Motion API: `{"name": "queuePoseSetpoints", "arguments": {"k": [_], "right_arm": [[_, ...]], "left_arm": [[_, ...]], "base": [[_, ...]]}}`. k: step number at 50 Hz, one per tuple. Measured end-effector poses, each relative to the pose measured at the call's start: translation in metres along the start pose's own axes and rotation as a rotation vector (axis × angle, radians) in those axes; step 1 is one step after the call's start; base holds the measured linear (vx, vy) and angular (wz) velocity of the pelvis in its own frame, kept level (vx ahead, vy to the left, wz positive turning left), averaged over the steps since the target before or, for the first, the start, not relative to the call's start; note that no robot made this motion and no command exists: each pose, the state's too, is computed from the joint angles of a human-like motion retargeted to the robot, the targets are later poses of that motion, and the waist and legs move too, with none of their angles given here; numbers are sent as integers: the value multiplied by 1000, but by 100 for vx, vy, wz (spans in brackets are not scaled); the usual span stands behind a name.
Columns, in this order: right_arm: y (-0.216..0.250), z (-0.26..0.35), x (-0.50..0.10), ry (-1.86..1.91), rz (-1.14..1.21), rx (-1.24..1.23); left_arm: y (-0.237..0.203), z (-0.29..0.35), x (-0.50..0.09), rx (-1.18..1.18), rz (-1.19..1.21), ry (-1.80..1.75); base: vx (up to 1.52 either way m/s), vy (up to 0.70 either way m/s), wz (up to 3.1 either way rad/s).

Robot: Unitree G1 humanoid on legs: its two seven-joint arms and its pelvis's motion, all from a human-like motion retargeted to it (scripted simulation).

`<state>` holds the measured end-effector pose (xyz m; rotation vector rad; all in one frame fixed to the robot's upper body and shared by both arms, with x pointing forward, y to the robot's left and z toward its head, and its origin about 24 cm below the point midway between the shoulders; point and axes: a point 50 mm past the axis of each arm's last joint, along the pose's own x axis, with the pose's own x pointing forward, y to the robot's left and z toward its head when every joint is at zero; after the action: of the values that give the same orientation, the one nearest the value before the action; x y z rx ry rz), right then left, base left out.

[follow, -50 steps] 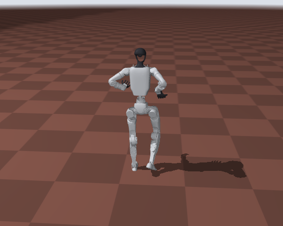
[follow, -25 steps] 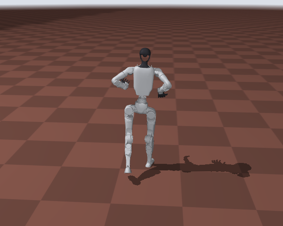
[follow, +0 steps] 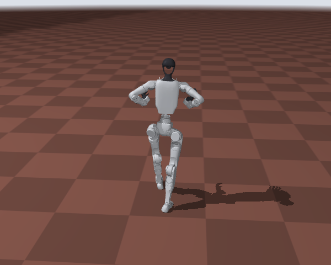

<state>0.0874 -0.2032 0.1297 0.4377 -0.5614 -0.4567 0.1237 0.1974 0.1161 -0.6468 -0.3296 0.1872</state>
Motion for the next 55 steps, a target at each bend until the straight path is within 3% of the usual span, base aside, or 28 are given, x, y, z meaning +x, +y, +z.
{"name": "queuePoseSetpoints", "arguments": {"k": [4, 9, 16, 18, 23, 26, 39, 41, 45, 48, 55], "right_arm": [[-2, 2, -10, -31, -56, -3], [-7, 3, -21, 44, -73, 65], [-13, -10, -6, 218, -196, -55], [-13, -8, -3, 216, -189, -51], [-8, 4, -2, 131, -108, -3], [-8, 7, -2, 110, -95, -20], [-4, 8, -4, 63, -137, -66], [-9, 5, -10, 161, -254, 20], [-45, -45, -46, 699, -667, 361], [-53, -70, -78, 913, -732, 555], [-56, -78, -96, 955, -716, 671]], "left_arm": [[-3, -2, -6, 31, 0, -14], [-5, -7, -17, -99, -6, 73], [41, -65, -53, -455, 611, 548], [45, -66, -52, -462, 589, 545], [33, -30, -9, -242, 97, 225], [21, -20, -1, -158, -24, 144], [3, -10, -2, -16, -2, 79], [4, -11, -5, -1, 20, 82], [13, -12, -12, -99, 107, 146], [19, -13, -13, -184, 140, 178], [27, -7, -13, -234, 141, 132]], "base": [[76, 13, 4], [79, 15, 26], [63, 12, 28], [55, 8, 33], [53, 3, 55], [58, -4, 93], [72, -31, 54], [72, -30, 41], [65, -15, 82], [57, -15, 37], [54, -14, -23]]}}
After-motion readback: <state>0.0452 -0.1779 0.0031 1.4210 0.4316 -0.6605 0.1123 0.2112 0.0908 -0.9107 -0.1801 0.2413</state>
